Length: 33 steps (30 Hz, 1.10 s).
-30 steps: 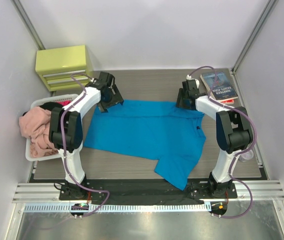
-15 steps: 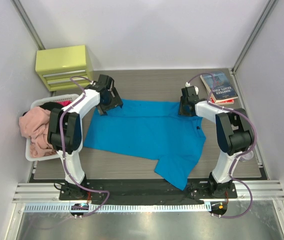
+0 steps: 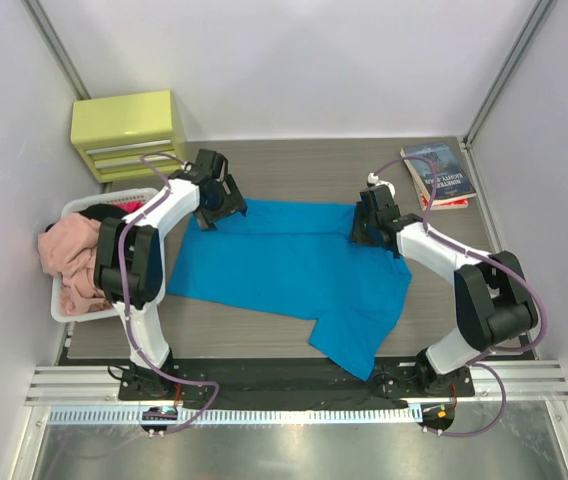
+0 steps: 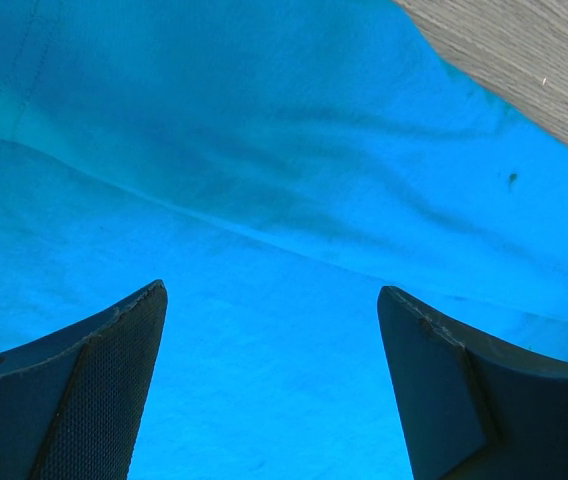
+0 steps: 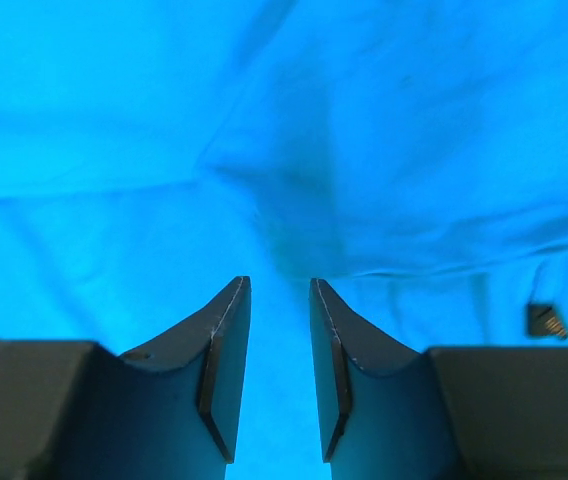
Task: Fold and stack the t-shirts
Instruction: Fold the flattened tshirt in 1/3 of the way
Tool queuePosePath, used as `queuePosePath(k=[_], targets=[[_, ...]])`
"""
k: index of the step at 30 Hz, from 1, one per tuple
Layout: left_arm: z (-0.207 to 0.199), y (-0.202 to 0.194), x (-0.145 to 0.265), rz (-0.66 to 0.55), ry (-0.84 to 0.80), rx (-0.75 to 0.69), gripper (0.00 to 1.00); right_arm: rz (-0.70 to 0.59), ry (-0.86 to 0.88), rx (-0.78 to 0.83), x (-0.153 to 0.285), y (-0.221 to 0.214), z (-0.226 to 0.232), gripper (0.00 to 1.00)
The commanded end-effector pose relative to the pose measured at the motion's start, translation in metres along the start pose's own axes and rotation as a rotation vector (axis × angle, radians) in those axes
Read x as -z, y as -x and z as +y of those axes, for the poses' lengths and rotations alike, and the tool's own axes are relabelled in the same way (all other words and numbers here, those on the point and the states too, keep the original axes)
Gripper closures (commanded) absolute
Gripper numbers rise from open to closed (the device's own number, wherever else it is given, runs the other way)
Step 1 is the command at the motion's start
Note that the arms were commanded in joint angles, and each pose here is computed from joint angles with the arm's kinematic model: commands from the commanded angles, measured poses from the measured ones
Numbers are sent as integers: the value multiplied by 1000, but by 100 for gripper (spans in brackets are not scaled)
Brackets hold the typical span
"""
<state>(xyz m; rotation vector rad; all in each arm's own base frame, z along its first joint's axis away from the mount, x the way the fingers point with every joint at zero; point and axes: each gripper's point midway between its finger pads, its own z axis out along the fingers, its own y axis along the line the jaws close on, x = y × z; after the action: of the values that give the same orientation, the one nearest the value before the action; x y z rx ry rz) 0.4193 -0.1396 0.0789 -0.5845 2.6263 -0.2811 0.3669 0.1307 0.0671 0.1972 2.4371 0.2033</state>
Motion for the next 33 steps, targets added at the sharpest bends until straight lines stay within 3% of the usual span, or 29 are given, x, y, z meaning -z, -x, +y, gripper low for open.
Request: queuePosePath(k=[1, 4, 7, 10, 16, 28, 33], targets=[[-9, 7, 18, -41, -60, -16, 14, 1, 54, -19, 18, -8, 12, 62], [-10, 6, 21, -45, -66, -20, 14, -33, 29, 10, 27, 6, 10, 58], [-12, 8, 27, -58, -78, -24, 14, -136, -19, 10, 37, 50, 12, 44], [-13, 7, 30, -71, -79, -29, 14, -175, -42, 1, 28, 80, 20, 40], [-13, 13, 14, -103, -70, -17, 14, -91, -97, 9, -31, 68, 21, 46], [-16, 37, -9, -125, 6, -32, 14, 10, -143, -48, -43, -1, -8, 49], [-18, 47, -11, -134, 11, -39, 14, -85, -130, -32, -18, 45, 4, 48]])
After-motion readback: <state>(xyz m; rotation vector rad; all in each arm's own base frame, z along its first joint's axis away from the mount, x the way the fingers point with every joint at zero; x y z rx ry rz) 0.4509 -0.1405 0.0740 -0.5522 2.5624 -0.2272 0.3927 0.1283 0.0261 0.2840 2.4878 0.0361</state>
